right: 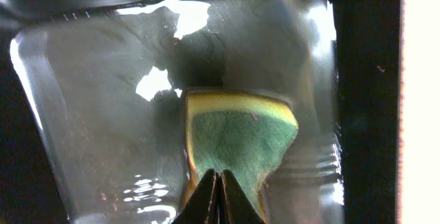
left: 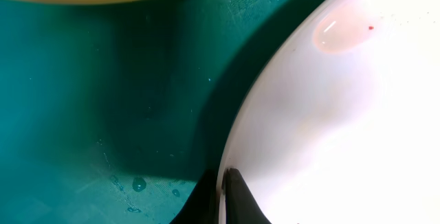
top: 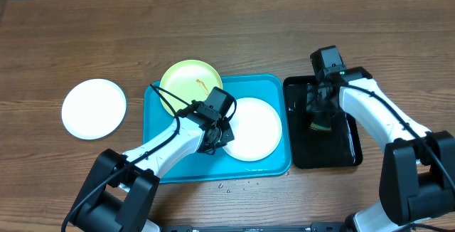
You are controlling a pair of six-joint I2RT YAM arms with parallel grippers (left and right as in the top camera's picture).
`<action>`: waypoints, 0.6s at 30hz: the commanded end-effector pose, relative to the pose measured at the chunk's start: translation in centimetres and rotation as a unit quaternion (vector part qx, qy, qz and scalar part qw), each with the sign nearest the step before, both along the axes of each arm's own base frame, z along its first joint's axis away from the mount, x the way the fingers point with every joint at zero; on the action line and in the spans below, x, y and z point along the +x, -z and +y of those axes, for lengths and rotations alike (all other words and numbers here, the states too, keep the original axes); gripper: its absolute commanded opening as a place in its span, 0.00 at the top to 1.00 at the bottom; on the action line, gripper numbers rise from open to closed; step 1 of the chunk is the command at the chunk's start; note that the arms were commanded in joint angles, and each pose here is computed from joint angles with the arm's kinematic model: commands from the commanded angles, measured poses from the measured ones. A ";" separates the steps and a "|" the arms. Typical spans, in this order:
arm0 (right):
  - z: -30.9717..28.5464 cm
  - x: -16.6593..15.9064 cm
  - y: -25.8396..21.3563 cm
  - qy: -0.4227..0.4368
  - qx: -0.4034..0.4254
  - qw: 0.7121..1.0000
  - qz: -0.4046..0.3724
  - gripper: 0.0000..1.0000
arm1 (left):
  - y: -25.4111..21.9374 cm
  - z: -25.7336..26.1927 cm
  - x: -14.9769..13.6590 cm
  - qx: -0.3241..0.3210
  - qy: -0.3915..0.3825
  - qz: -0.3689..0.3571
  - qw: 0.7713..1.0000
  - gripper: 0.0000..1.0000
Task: Clean dirty plates on tray and stack at the side
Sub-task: 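Rinse the sponge in the black tray water with the right gripper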
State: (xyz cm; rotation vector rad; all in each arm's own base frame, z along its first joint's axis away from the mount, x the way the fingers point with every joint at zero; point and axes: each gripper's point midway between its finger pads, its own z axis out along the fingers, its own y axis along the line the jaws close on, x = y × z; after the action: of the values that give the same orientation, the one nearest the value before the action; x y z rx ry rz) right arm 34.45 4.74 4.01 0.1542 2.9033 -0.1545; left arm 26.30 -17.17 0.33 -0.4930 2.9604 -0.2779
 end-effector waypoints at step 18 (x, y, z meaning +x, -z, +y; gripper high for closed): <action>2.1 0.9 0.7 -0.003 0.069 0.997 -0.039 0.71 | 1.6 1.3 -1.2 0.034 0.010 0.020 0.999 0.96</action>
State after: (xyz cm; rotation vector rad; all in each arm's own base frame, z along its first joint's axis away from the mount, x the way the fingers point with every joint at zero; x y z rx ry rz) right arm 33.58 6.47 0.37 0.1654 2.8791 0.0259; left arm 26.31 -17.17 0.33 -0.4929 2.9601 -0.2783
